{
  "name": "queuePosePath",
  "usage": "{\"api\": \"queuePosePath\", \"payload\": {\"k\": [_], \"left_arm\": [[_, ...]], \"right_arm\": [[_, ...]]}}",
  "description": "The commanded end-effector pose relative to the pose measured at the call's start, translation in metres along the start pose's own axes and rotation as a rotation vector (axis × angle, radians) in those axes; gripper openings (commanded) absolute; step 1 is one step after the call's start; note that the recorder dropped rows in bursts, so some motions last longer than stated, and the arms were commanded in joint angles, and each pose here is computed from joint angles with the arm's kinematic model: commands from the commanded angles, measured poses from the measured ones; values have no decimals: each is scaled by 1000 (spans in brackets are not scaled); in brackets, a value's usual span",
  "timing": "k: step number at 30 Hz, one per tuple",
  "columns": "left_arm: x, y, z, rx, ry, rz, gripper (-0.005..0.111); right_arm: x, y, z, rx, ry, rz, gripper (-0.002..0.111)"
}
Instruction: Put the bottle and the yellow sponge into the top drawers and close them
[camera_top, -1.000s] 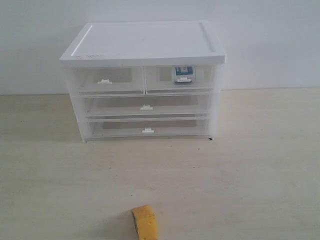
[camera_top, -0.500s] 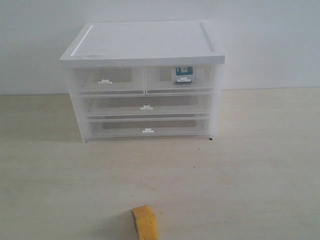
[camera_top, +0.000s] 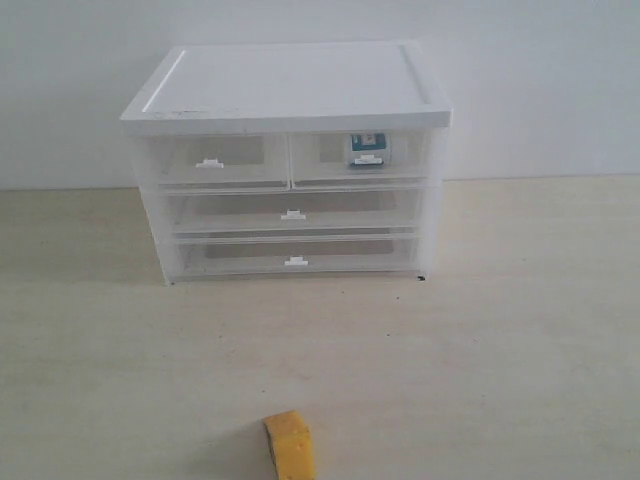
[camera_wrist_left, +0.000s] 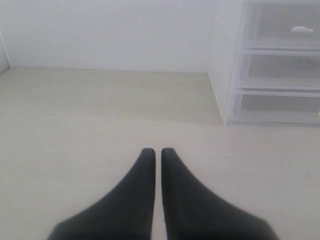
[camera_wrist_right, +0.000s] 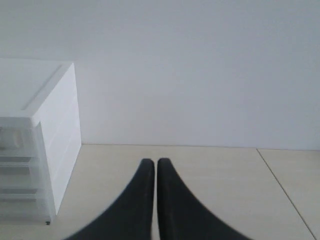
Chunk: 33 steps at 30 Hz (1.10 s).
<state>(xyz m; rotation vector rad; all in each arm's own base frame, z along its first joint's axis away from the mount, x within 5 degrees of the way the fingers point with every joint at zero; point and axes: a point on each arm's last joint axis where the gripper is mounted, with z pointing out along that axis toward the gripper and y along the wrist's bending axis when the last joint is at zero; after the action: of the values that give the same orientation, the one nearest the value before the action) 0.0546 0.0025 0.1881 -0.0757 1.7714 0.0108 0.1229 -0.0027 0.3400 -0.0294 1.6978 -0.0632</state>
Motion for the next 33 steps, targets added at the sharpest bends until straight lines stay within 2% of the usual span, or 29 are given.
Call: {"api": "queuePosePath", "payload": {"k": [1,20,23,33], "left_arm": [[1,0,0,-1,2,-7,4],[1,0,0,-1,2,-7,4],[1,0,0,-1,2,-7,4],[1,0,0,-1,2,-7,4]], "right_arm": [[14,0,-14,6,-13,11,0],[26,2,-24,-4,-16,-4,0],[40,3,-31,-11,-76,-12,0],[105,7,-43,-13,-54,-10,0]]}}
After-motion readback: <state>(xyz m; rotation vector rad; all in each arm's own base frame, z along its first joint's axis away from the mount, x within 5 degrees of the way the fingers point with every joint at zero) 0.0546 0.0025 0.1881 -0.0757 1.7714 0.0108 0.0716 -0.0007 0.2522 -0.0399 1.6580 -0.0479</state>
